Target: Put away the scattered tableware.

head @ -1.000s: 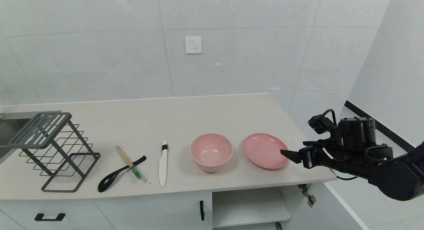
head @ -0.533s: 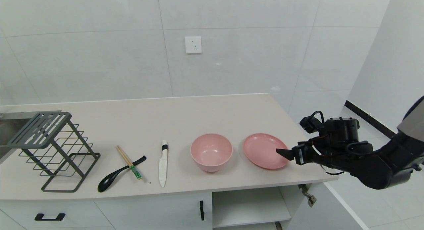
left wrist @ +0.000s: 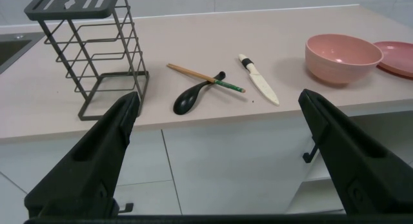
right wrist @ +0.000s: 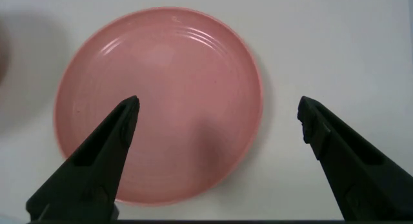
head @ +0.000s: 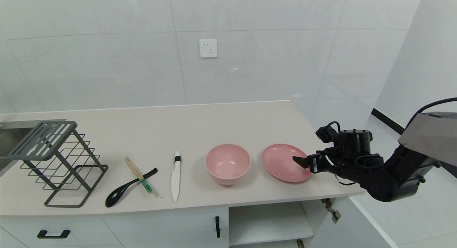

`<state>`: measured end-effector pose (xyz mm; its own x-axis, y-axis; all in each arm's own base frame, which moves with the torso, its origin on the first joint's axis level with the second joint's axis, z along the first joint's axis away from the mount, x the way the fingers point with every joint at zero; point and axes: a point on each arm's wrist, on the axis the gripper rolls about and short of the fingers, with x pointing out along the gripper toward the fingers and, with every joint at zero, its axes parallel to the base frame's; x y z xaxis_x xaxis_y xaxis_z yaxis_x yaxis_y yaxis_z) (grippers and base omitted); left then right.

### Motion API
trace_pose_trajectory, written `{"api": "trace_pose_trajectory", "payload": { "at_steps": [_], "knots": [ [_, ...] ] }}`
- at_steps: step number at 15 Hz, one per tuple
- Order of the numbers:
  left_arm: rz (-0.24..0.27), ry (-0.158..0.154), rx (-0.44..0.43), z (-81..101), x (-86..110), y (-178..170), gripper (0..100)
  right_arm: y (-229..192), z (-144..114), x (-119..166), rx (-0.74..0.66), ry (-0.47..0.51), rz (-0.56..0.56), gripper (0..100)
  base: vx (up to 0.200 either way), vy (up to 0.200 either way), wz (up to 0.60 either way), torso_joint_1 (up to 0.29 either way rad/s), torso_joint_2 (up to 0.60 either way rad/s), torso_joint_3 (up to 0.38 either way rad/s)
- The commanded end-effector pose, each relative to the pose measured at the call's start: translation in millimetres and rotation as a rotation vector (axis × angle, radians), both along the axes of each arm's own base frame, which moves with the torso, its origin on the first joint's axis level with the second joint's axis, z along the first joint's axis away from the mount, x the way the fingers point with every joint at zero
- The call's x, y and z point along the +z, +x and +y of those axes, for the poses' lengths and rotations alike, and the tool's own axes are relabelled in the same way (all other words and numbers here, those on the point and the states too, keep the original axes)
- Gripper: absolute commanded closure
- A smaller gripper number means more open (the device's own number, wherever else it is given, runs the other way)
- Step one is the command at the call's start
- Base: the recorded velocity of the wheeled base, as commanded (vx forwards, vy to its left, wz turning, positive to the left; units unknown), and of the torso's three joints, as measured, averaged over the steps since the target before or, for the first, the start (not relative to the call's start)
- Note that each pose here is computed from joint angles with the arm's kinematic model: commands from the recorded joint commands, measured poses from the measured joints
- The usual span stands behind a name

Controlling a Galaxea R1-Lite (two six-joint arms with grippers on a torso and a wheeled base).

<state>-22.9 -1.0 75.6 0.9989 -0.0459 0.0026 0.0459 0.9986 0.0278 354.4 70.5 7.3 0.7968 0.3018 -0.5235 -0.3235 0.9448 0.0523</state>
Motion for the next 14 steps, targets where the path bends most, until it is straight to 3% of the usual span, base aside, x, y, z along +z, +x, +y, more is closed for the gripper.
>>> {"api": "trace_pose_trajectory", "payload": {
  "at_steps": [1, 14],
  "knots": [
    [0.001, 0.000, 0.000, 0.0, 0.1, 0.1, 0, 0.7, 1.2, -16.6, 0.000, -0.008, 0.035, 0, 0.000, 0.000, 0.00, 0.000, 0.00, 0.000],
    [0.001, 0.000, 0.000, 0.0, 0.1, 0.1, 0, 7.4, 13.5, -35.8, 0.024, -0.010, 0.052, 0, 0.000, 0.000, 0.00, 0.000, 0.00, 0.000]
  ]
}}
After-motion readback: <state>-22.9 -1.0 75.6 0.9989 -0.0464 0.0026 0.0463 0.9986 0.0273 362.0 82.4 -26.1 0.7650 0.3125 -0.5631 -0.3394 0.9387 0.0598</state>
